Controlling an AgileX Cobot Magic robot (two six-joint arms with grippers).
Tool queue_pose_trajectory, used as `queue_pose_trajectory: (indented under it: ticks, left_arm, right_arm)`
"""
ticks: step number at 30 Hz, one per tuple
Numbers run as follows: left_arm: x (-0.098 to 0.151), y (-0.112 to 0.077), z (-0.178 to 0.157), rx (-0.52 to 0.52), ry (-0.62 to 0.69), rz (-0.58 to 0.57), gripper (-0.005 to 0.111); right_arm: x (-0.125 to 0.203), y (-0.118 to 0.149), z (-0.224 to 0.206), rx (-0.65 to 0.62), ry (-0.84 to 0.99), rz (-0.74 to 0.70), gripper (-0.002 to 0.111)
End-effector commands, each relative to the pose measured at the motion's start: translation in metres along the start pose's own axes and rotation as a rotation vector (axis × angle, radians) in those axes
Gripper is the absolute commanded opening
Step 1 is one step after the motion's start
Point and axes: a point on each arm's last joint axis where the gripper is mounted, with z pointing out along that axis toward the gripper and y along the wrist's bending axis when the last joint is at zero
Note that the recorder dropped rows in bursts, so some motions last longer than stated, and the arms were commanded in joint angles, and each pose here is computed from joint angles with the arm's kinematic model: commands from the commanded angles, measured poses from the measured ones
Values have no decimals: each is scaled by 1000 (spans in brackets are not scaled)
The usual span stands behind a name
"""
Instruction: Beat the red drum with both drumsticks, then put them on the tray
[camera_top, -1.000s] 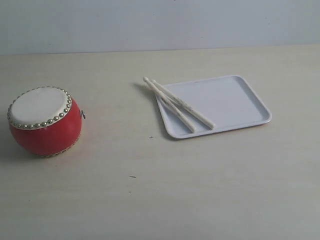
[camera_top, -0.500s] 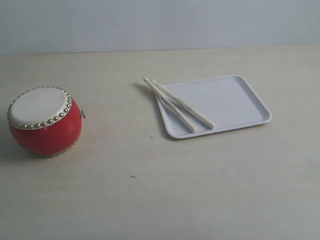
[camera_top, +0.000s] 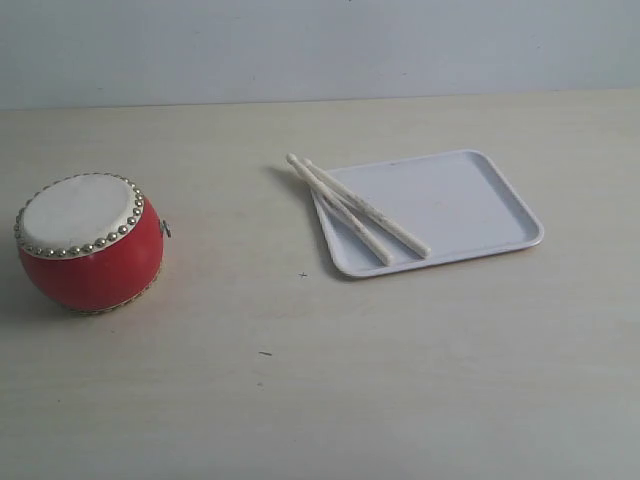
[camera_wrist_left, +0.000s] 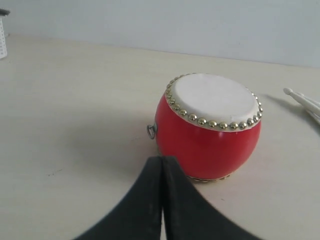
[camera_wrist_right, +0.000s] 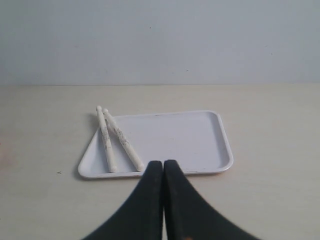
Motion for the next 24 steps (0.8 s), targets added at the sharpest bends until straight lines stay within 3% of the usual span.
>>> queue_pose_trajectory:
  ticks: [1, 24]
  left_arm:
    - [2, 0, 0, 1, 15, -48, 0]
    - [1, 0, 0, 2, -1, 2, 0]
  right_arm:
    - [0, 0, 0, 3, -15, 0, 0]
    - [0, 0, 0, 3, -15, 0, 0]
